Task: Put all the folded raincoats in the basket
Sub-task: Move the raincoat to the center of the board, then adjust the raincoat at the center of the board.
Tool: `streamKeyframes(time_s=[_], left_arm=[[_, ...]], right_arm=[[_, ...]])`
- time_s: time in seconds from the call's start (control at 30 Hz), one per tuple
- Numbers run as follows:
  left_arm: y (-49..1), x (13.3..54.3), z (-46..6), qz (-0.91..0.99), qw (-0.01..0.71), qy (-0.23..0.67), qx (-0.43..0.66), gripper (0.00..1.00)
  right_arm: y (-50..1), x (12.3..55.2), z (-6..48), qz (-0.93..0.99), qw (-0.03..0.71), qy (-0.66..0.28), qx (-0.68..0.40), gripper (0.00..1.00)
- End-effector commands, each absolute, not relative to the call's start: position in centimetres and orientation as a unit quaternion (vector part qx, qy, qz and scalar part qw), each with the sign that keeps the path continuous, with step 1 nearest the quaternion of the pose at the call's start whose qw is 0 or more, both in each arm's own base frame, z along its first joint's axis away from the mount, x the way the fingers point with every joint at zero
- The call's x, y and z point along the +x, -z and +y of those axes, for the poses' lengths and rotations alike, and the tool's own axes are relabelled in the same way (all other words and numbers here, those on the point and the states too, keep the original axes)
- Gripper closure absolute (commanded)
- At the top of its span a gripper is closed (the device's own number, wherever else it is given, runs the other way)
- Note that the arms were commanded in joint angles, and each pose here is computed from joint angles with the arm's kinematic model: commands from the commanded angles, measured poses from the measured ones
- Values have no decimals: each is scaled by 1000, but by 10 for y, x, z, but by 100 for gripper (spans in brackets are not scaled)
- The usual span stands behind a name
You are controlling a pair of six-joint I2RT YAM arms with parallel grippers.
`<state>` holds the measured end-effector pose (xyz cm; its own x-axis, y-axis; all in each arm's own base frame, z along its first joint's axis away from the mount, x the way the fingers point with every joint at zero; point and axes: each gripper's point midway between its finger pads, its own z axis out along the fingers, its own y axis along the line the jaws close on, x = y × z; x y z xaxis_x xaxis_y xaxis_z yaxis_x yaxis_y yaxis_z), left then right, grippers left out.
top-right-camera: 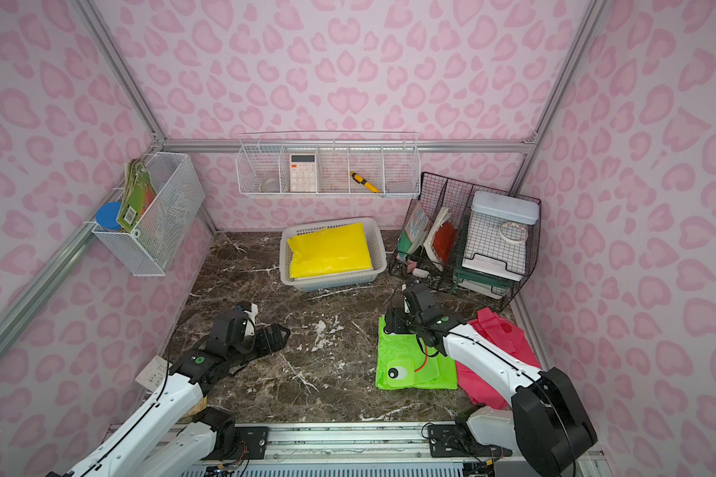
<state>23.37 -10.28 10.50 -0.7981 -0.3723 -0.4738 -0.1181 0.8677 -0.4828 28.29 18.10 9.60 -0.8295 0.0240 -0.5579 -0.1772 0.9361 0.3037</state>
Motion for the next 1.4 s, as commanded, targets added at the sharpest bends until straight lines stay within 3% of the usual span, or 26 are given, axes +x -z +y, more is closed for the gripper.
streamKeyframes(time_s=[0.0,0.23,0.47,0.67,0.83,1.0,1.17,1.3,1.37], left_arm=[[-100,230,-112,923,282,230,-125,2],[-89,222,-119,931,268,224,-111,2],[-87,221,-127,933,260,225,-103,2],[-85,215,-141,937,246,230,-91,3],[-86,210,-172,938,231,250,-62,4],[-80,212,-221,937,213,274,-31,8],[-64,221,-261,946,180,271,-12,16],[-43,232,-265,957,163,238,-18,21],[-35,238,-264,962,153,224,-30,28]], right_arm=[[-79,269,183,949,258,-181,-12,15],[-36,246,202,954,199,-224,-13,17],[-39,220,285,934,167,-307,-76,18],[-67,236,327,913,193,-348,-89,18],[-90,263,287,925,249,-272,-89,18],[-72,273,224,944,241,-217,-57,18],[-43,257,204,959,203,-191,-52,21],[-30,237,207,962,181,-195,-60,23],[-26,224,211,964,169,-191,-72,23]])
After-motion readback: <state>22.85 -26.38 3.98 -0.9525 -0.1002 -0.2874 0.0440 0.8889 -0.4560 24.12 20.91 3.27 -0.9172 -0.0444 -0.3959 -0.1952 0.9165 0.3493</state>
